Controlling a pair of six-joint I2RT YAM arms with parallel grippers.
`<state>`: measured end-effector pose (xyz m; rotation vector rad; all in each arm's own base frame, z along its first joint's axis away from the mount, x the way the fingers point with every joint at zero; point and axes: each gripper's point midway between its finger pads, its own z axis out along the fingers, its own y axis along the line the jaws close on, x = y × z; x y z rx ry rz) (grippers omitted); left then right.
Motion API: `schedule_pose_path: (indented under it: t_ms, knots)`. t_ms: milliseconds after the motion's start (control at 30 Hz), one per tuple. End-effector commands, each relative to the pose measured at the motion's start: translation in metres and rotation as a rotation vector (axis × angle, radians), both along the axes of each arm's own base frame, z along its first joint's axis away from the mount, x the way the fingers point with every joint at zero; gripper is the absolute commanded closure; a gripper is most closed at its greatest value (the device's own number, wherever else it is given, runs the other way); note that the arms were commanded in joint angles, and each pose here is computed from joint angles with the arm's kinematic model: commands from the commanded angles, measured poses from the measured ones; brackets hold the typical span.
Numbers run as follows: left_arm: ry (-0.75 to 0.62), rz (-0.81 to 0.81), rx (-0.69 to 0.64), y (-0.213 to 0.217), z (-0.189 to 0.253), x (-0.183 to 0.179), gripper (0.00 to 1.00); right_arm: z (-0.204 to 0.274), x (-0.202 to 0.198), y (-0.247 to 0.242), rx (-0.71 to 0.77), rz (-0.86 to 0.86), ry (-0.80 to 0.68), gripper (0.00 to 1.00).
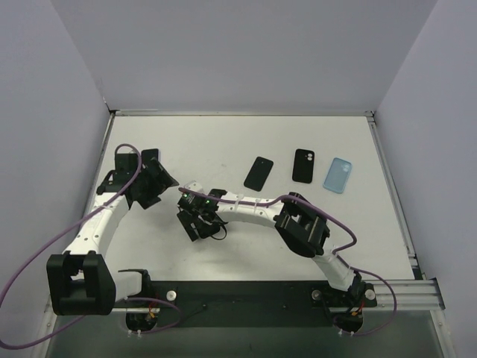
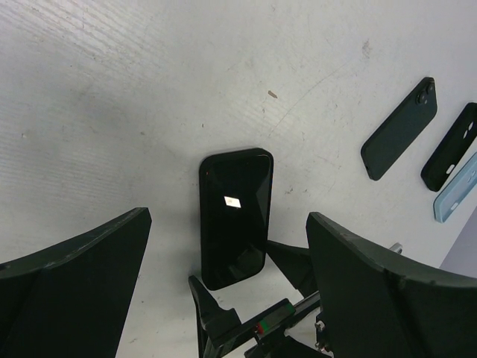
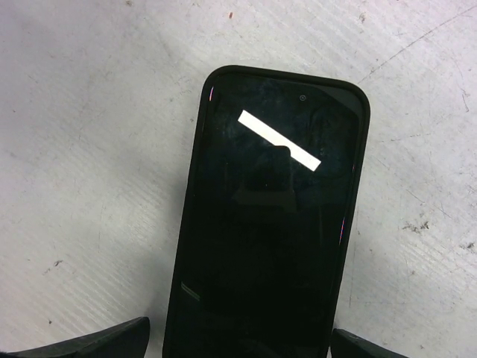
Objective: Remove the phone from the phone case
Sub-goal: Pick up the phone at the center of the board.
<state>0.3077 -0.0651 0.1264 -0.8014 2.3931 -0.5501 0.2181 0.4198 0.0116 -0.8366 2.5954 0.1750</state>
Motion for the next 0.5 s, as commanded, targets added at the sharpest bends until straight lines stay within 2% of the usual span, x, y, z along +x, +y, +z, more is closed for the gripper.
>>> schedule_pose_path:
  t_ms: [0, 33, 67, 167, 200, 367, 467]
  knots:
    - [-0.047, 0.011, -0.03, -0.002, 0.007, 0.006, 0.03, -0.022, -0.005, -0.016, -0.084, -0.003, 0.017, 0.08]
    - [-0.034, 0.011, -0.039, -0.003, 0.003, 0.004, 0.02, -0.022, -0.004, -0.017, -0.087, -0.008, 0.014, 0.15]
    - [-0.032, 0.01, -0.043, -0.004, 0.001, 0.004, 0.03, -0.023, -0.003, -0.019, -0.093, -0.013, 0.011, 0.31]
    - [-0.005, 0.023, -0.053, -0.004, -0.009, -0.001, 0.03, -0.017, 0.001, -0.023, -0.085, -0.031, 0.003, 0.59]
    - [-0.008, 0.023, -0.055, -0.004, -0.01, 0.0, 0.04, -0.015, 0.002, -0.023, -0.081, -0.035, 0.004, 0.66]
    - [0.002, -0.067, -0.183, -0.03, -0.019, -0.004, 0.04, 0.004, 0.01, -0.028, 0.026, -0.096, 0.059, 0.87]
    - [0.012, -0.125, -0.276, -0.046, -0.028, -0.009, 0.06, 0.024, 0.009, -0.015, 0.184, -0.12, 0.123, 0.9]
